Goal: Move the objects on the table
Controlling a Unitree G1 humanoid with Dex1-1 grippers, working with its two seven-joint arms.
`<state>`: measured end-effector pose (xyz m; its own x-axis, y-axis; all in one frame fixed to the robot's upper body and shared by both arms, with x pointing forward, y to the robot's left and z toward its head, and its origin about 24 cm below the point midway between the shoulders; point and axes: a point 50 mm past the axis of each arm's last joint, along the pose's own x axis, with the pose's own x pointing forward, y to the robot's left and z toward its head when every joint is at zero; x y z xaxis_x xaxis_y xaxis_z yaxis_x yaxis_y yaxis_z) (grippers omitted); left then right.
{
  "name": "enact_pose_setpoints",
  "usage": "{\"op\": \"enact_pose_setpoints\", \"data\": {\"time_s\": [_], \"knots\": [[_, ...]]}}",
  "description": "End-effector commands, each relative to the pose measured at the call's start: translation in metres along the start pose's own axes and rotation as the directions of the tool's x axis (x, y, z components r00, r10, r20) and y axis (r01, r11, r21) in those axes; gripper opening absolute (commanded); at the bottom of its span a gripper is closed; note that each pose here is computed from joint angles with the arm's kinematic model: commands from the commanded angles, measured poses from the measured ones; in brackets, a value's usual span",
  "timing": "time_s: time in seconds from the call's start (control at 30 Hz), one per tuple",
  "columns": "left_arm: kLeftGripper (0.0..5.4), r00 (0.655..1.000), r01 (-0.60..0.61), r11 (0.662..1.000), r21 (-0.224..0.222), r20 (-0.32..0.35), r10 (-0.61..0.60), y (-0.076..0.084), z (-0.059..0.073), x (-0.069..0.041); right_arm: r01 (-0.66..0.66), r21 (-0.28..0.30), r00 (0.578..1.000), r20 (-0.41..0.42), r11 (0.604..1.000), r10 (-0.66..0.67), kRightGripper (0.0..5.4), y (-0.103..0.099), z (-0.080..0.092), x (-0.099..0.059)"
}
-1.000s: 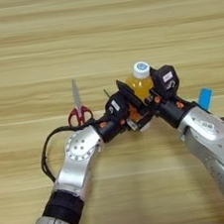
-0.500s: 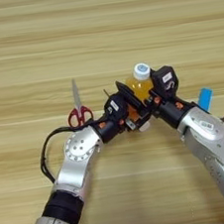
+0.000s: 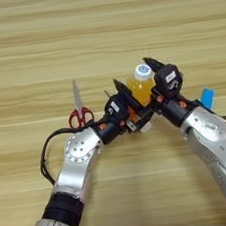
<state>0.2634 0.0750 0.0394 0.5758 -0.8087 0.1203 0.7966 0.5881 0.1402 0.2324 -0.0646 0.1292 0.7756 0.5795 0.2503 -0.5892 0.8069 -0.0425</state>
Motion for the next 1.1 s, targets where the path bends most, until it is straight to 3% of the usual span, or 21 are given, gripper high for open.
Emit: {"op": "enact_pose_setpoints", "data": {"time_s": [0.03,0.27,0.43,0.5,0.63,0.7,0.83,0.97,1.03,1.1], "knots": [[3.39,1.000,0.002,1.000,0.020,0.021,-0.002,0.003,0.006,0.004,-0.007,-0.032,0.999,0.053,0.999,0.009,5.40,0.001,0.008,0.001],[3.39,1.000,-0.006,1.000,0.021,0.021,0.005,0.003,0.006,0.003,-0.015,-0.013,0.997,0.078,1.000,0.016,5.40,0.002,0.011,-0.001],[3.39,0.999,-0.038,0.999,0.020,0.031,0.038,0.007,0.007,0.004,0.017,-0.021,0.984,0.179,1.000,-0.013,5.40,-0.003,0.027,-0.004],[3.39,0.996,-0.080,0.997,0.013,0.043,0.079,0.014,0.009,0.004,0.082,-0.046,0.970,0.233,0.996,-0.069,5.40,-0.012,0.035,-0.006],[3.39,0.964,-0.253,0.967,-0.008,0.085,0.253,0.040,0.018,0.000,0.309,-0.071,0.910,0.312,0.948,-0.274,5.40,-0.053,0.048,-0.016],[3.38,0.923,-0.373,0.928,-0.003,0.099,0.371,0.056,0.021,-0.004,0.396,-0.080,0.881,0.313,0.915,-0.355,5.40,-0.070,0.048,-0.020],[3.38,0.808,-0.582,0.813,0.002,0.111,0.578,0.085,0.024,-0.018,0.496,-0.085,0.845,0.280,0.864,-0.457,5.40,-0.093,0.041,-0.026],[3.38,0.729,-0.681,0.732,0.008,0.103,0.677,0.100,0.023,-0.029,0.516,-0.087,0.838,0.259,0.852,-0.481,5.40,-0.098,0.035,-0.026],[3.38,0.666,-0.745,0.667,0.009,0.075,0.743,0.110,0.019,-0.038,0.519,-0.088,0.838,0.249,0.850,-0.485,5.40,-0.098,0.033,-0.024],[3.38,0.625,-0.781,0.624,0.029,0.055,0.779,0.116,0.017,-0.046,0.522,-0.090,0.837,0.245,0.848,-0.489,5.40,-0.098,0.031,-0.023]]}}
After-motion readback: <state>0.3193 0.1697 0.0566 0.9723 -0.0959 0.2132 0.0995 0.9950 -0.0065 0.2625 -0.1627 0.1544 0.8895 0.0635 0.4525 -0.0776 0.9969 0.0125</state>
